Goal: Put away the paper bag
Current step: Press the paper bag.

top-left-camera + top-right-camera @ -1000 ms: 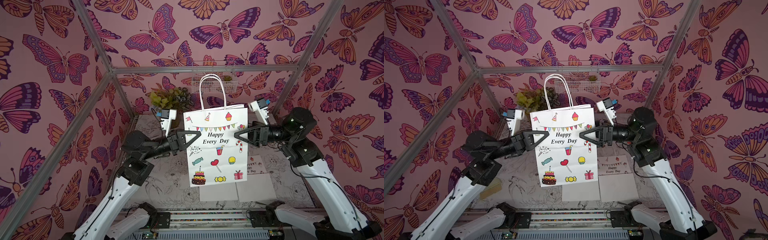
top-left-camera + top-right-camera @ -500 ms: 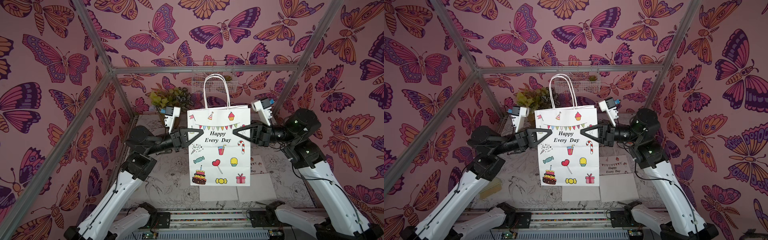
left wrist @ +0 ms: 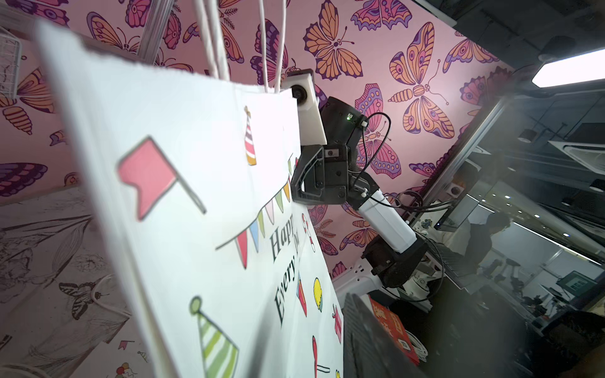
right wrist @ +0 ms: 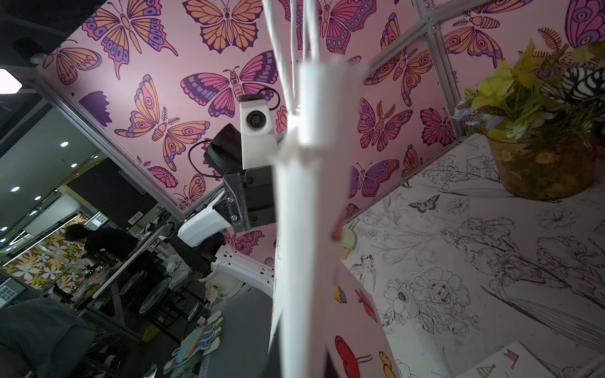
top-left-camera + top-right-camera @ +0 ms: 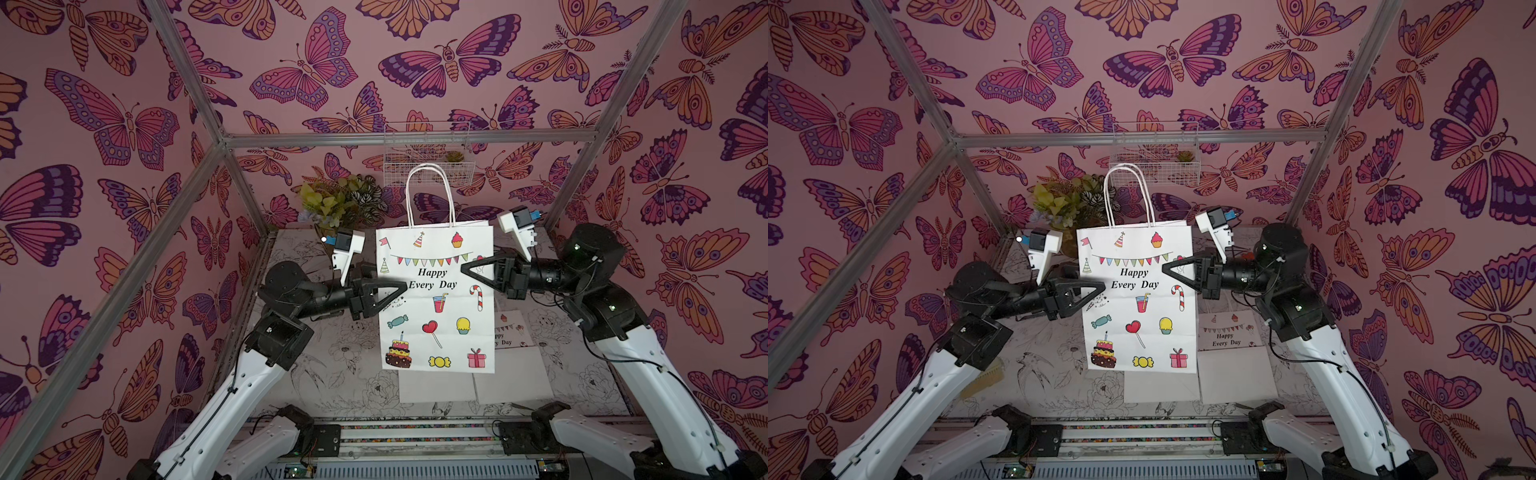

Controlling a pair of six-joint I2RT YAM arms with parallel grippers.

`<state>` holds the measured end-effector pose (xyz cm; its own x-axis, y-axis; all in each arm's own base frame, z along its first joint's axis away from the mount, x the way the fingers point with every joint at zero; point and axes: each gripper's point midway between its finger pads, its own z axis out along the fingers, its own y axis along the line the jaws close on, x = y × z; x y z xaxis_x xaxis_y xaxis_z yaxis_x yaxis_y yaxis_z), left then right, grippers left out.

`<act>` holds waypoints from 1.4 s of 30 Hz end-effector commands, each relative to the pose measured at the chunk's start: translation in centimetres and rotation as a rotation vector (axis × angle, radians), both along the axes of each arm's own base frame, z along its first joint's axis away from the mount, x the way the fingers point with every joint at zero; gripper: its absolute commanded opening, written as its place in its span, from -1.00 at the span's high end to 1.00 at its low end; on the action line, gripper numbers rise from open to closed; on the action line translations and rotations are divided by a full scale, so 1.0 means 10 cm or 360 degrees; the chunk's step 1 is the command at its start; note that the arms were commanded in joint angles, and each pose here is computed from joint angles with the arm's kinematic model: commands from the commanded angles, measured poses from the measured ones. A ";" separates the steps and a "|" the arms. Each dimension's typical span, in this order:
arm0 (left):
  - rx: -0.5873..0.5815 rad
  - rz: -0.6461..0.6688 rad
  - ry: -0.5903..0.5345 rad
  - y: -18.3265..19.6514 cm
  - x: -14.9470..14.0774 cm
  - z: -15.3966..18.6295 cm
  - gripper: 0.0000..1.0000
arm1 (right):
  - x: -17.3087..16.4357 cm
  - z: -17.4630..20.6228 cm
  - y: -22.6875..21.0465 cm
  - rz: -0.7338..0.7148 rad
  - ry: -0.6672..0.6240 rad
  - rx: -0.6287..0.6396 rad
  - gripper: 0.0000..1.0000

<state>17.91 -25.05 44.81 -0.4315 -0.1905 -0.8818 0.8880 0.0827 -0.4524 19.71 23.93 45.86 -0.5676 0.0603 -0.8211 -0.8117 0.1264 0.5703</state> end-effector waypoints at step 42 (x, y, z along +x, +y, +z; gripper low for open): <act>-0.0189 -0.0012 -0.0162 0.14 -0.11 -0.25 0.78 | -0.26 -0.40 0.14 0.0175 0.0053 -0.0006 1.00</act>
<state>17.39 -23.67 42.55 -0.3530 -0.3018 -0.8856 0.9214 0.0526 -0.3851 16.41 25.21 41.41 -0.6206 -0.0271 -0.7836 -0.7841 0.0189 0.6203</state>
